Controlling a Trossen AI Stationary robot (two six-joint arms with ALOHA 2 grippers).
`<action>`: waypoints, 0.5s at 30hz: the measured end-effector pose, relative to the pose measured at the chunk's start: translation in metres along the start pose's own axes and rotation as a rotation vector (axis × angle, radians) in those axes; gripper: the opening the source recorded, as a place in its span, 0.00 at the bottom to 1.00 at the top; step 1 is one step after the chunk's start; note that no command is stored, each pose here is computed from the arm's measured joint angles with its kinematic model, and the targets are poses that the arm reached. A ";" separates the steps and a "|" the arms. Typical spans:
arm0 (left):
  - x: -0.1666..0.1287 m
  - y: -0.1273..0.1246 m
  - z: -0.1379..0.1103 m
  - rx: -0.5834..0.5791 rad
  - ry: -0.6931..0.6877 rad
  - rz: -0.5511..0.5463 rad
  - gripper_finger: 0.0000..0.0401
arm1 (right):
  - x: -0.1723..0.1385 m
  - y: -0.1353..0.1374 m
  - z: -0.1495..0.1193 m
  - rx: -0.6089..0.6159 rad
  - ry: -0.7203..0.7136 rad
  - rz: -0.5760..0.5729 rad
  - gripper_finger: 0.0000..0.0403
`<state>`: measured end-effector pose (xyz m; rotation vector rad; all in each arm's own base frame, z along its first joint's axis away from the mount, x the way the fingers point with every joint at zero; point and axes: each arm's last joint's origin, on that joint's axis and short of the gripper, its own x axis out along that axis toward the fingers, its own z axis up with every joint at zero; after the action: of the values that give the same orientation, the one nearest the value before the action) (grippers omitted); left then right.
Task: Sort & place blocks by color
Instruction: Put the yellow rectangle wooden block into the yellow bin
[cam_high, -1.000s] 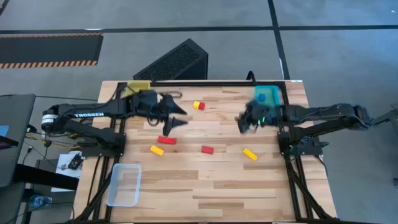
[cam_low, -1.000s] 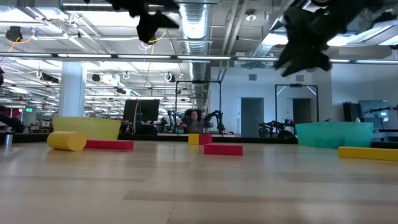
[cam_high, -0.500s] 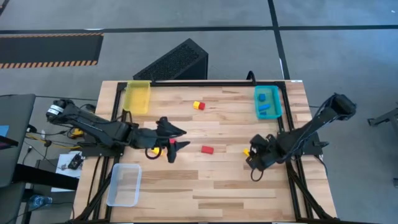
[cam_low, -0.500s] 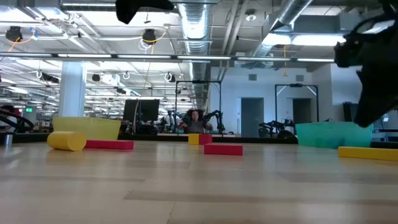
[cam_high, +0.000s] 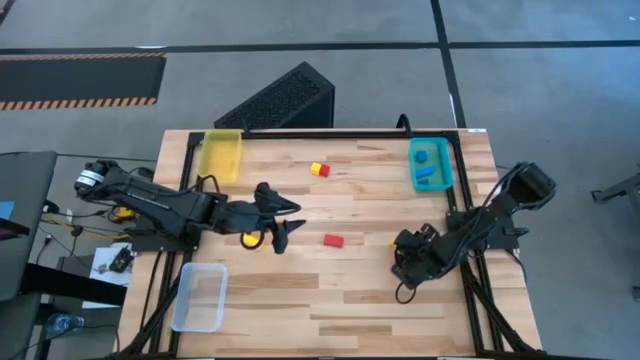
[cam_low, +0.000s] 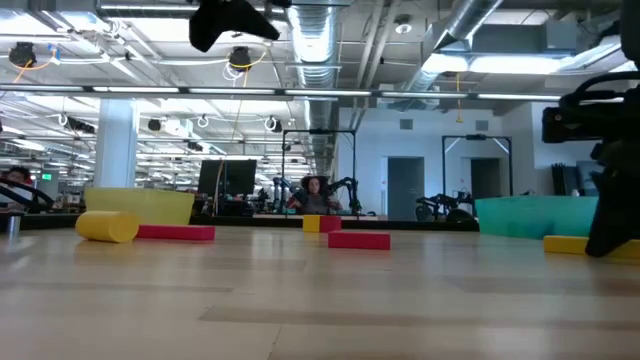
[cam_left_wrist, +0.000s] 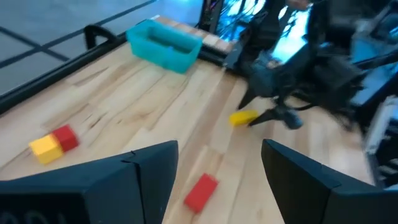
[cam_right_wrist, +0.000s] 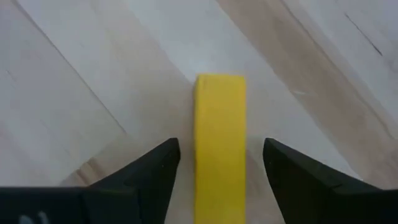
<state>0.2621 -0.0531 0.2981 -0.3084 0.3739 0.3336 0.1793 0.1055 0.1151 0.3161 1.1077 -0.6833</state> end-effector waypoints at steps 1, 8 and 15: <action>0.000 0.001 -0.001 -0.008 0.006 0.014 0.55 | 0.001 0.001 0.000 0.011 -0.007 -0.001 0.63; 0.007 0.020 -0.003 -0.239 0.085 0.089 0.55 | -0.005 0.004 0.007 0.062 -0.073 0.081 0.23; 0.031 0.049 0.000 -0.591 0.142 0.159 0.55 | -0.004 0.009 0.018 0.096 -0.222 0.104 0.19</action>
<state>0.2712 -0.0009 0.2742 -0.8873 0.4362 0.5796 0.1968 0.1033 0.1258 0.3686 0.8436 -0.6630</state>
